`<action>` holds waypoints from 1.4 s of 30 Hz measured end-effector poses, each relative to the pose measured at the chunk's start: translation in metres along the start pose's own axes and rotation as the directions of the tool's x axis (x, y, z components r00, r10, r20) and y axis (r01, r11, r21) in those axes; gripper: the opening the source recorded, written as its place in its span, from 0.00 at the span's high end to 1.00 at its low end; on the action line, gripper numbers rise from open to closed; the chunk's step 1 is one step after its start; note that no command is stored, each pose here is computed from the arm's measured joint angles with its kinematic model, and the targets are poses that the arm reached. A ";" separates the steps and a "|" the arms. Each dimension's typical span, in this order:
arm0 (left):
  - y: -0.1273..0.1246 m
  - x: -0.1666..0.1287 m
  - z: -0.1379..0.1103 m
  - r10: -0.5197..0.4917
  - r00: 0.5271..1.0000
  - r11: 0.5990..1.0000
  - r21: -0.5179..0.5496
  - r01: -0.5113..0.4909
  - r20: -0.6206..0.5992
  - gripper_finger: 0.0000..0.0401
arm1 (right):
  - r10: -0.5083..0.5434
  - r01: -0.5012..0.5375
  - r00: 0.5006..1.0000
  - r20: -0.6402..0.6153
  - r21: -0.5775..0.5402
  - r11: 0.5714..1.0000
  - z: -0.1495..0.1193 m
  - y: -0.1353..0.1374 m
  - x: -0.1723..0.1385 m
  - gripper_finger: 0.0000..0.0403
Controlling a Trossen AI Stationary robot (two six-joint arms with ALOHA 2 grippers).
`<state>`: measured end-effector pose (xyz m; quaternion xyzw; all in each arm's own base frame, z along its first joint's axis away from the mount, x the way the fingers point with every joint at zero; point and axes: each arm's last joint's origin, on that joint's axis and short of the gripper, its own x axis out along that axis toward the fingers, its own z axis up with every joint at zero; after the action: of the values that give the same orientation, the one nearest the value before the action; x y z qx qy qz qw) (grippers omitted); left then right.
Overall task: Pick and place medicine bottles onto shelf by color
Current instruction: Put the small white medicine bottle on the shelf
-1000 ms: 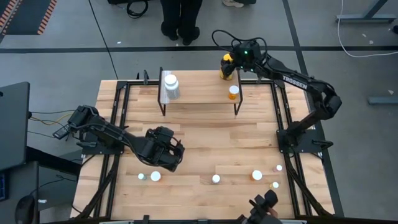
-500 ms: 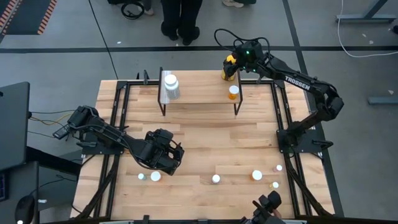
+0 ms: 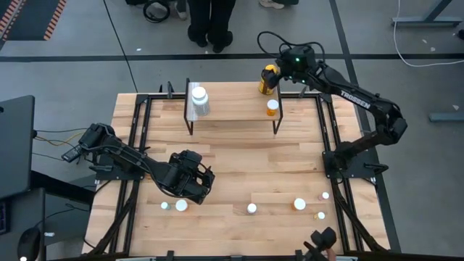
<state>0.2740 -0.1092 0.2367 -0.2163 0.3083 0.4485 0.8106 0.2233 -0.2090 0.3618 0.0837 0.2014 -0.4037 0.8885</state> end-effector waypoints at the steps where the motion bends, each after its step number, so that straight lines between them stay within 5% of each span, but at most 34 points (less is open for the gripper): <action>1: 0.000 0.000 0.000 0.000 1.000 1.000 0.000 0.000 0.000 0.00 | 0.002 -0.002 1.000 0.006 -0.003 1.000 0.001 0.000 -0.004 0.17; 15: 0.000 0.000 0.000 -0.003 1.000 1.000 -0.002 0.003 0.000 0.00 | 0.243 -0.242 0.970 0.010 -0.061 0.968 0.004 0.036 -0.050 0.16; 27: -0.001 -0.003 -0.003 -0.014 1.000 0.999 0.042 0.015 -0.008 0.00 | 0.567 -0.570 0.820 -0.082 -0.211 0.794 -0.016 0.127 -0.088 0.16; 35: -0.002 -0.007 -0.007 -0.027 1.000 0.998 0.055 0.027 -0.010 0.00 | 0.639 -0.671 0.741 -0.207 -0.258 0.695 -0.068 0.176 -0.109 0.16; 42: -0.002 -0.007 -0.007 -0.027 1.000 0.997 0.072 0.027 -0.014 0.00 | 0.728 -0.755 0.655 -0.201 -0.172 0.632 -0.127 0.203 -0.111 0.16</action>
<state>0.2704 -0.1185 0.2365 -0.1937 0.3265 0.4246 0.8219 0.2728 0.0399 0.2910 0.0736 0.2461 0.0306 0.9660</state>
